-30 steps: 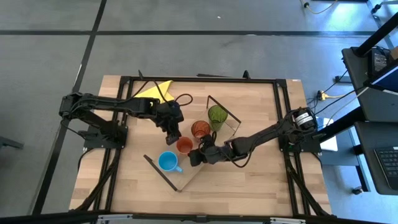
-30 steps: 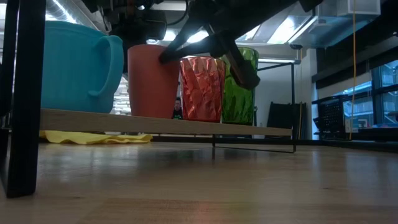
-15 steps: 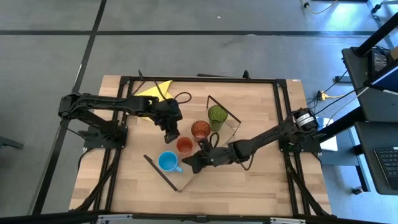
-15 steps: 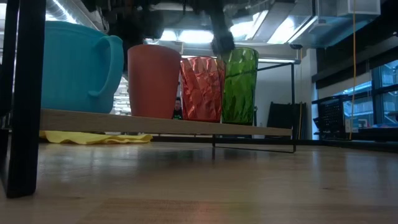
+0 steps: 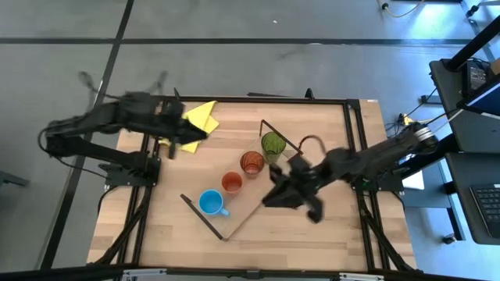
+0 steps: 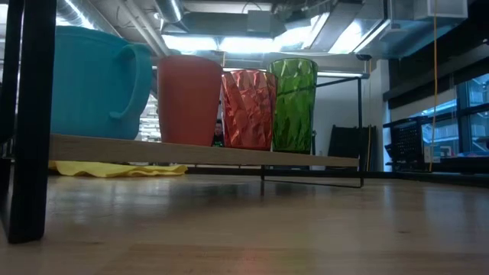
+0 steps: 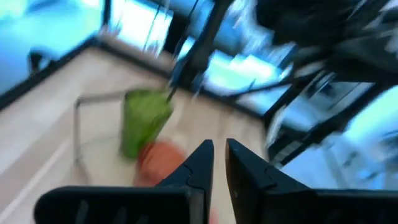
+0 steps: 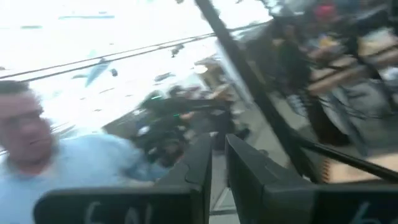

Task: Stack small to large cups/mugs on shelf
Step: Return to Home Position

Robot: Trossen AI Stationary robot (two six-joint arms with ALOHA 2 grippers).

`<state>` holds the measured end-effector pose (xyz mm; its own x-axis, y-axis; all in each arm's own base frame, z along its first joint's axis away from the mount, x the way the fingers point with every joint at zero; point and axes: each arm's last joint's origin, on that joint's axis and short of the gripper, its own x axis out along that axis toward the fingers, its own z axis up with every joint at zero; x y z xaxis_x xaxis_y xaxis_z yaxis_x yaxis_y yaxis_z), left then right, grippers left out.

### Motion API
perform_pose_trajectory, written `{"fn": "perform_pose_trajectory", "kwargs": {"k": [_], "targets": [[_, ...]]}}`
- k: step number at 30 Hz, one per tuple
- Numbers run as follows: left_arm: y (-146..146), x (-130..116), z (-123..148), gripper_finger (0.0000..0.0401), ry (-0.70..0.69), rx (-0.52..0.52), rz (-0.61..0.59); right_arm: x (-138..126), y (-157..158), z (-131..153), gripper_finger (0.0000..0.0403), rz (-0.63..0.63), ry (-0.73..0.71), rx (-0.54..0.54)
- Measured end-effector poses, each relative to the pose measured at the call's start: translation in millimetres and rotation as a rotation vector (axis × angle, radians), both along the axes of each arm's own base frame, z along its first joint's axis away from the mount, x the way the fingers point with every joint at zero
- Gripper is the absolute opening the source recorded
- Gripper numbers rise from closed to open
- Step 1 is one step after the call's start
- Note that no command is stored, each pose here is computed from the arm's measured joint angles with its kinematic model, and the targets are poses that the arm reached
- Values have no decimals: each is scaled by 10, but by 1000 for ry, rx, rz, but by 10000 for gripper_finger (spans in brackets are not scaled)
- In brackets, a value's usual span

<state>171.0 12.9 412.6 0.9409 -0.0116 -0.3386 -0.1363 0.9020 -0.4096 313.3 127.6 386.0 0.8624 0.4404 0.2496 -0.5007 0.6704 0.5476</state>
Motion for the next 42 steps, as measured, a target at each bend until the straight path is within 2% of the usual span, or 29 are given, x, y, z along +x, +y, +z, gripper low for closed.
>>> {"fn": "perform_pose_trajectory", "kwargs": {"k": [4, 6, 9, 11, 12, 13, 15, 16, 18, 20, 22, 24, 27, 31, 36, 39, 42], "targets": [[-97, -427, 263, 39, -166, -69, -21, -276, -66, 248, 49, 117, -67, -34], [-139, -612, 292, 38, -210, -23, -25, -444, -92, 315, 49, 113, -82, -162], [-171, -764, 161, 38, -208, -29, 40, -736, -201, 246, 48, -31, 154, -316], [-188, -832, 12, 40, -187, -59, 58, -915, -275, 171, 48, -161, 317, -357], [-197, -850, -58, 40, -180, -86, 57, -1000, -287, 164, 48, -215, 345, -364], [-206, -866, -124, 40, -175, -122, 53, -1076, -277, 196, 48, -247, 319, -361], [-231, -869, -255, 37, -189, -158, 28, -1221, -208, 308, 48, -194, 157, -382], [-253, -840, -293, 36, -233, -139, -4, -1296, -182, 338, 48, -139, 70, -404], [-302, -793, -378, 36, -342, -68, -82, -1424, -178, 268, 48, -69, 0, -436], [-328, -791, -451, 35, -453, 14, -125, -1546, -242, 77, 48, -89, 33, -411], [-314, -836, -530, 35, -514, 70, -106, -1664, -324, -124, 48, -113, 20, -346], [-293, -894, -647, 35, -517, 97, -91, -1769, -385, -301, 48, -103, -74, -282], [-259, -1011, -775, 35, -543, 171, -80, -1903, -467, -599, 48, -108, -213, -257], [-195, -1224, -828, 35, -689, 253, -27, -2060, -603, -987, 48, -189, -336, -256], [-153, -1391, -993, 35, -798, 271, -7, -2227, -733, -1376, 48, -227, -533, -286], [-176, -1310, -1107, 35, -743, 254, -26, -2311, -802, -1553, 49, -231, -639, -294], [-184, -1289, -1138, 35, -757, 228, -36, -2345, -851, -1538, 49, -227, -684, -316]]}}
